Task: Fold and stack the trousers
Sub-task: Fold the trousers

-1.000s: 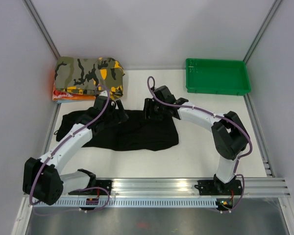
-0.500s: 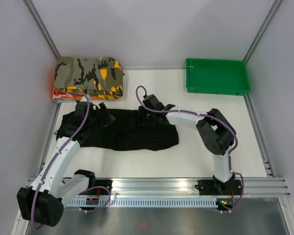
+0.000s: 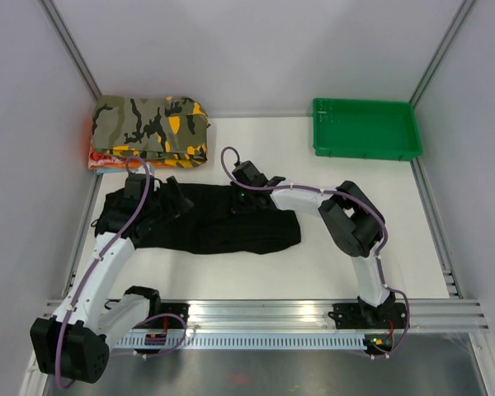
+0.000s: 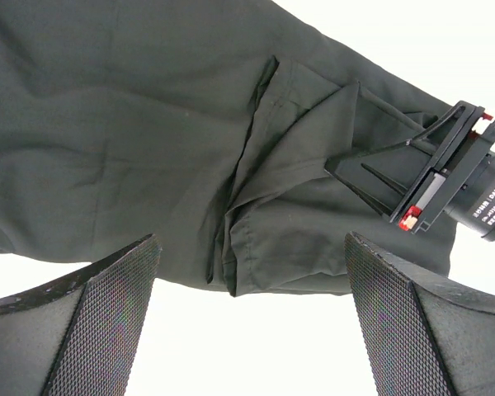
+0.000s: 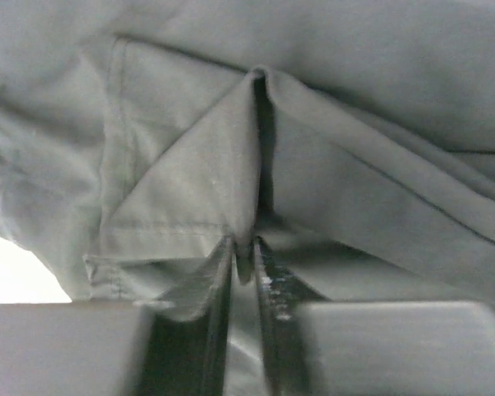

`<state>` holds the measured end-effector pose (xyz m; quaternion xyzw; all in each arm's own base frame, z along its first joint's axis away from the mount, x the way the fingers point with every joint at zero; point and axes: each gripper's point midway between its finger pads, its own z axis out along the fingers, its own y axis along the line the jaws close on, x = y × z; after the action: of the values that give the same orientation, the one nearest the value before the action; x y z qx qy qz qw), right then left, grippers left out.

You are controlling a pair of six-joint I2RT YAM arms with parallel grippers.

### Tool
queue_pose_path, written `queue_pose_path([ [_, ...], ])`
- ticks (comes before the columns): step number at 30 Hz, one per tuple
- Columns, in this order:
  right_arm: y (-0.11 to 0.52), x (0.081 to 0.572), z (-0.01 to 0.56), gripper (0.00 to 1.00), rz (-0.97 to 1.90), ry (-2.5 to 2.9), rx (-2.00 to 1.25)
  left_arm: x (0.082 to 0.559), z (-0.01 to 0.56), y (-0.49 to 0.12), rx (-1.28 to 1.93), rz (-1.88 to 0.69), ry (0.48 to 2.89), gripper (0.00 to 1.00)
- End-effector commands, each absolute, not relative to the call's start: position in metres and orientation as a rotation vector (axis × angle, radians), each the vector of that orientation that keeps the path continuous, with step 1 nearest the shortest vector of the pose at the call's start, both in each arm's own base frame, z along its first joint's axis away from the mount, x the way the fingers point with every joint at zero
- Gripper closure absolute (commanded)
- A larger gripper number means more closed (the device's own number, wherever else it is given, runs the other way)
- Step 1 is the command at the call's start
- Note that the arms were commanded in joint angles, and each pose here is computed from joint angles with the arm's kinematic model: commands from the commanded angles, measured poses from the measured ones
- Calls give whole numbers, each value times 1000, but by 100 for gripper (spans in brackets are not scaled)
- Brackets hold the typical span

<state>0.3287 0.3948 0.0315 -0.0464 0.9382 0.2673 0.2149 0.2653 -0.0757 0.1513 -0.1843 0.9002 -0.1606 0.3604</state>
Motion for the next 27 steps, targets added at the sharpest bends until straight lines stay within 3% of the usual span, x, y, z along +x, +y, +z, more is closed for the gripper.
queue_pose_path([
  [1, 416, 336, 51, 84, 819, 2540, -138, 266, 151, -76, -428, -419, 2324, 2],
  [2, 416, 337, 55, 91, 823, 2535, -134, 266, 150, -76, -429, -421, 2325, 2],
  [5, 424, 343, 73, 96, 870, 2492, -133, 266, 150, -76, -428, -424, 2326, 2],
  [9, 454, 354, 104, 95, 997, 2424, -166, 265, 143, -76, -437, -427, 2337, 2],
  [13, 489, 354, 103, 86, 1087, 2430, -250, 264, 137, -76, -445, -438, 2345, 2],
  [16, 507, 362, 92, 61, 1091, 2447, -291, 263, 132, -73, -459, -427, 2352, 2],
  [17, 510, 365, 90, 45, 1076, 2458, -306, 262, 129, -70, -471, -415, 2356, 2],
  [19, 509, 370, 101, 28, 1058, 2433, -321, 259, 127, -66, -489, -396, 2364, 2],
  [23, 487, 382, 146, 9, 951, 2340, -351, 259, 127, -57, -526, -390, 2348, 2],
  [27, 434, 395, 169, 8, 880, 2342, -270, 263, 134, -53, -538, -414, 2330, 2],
])
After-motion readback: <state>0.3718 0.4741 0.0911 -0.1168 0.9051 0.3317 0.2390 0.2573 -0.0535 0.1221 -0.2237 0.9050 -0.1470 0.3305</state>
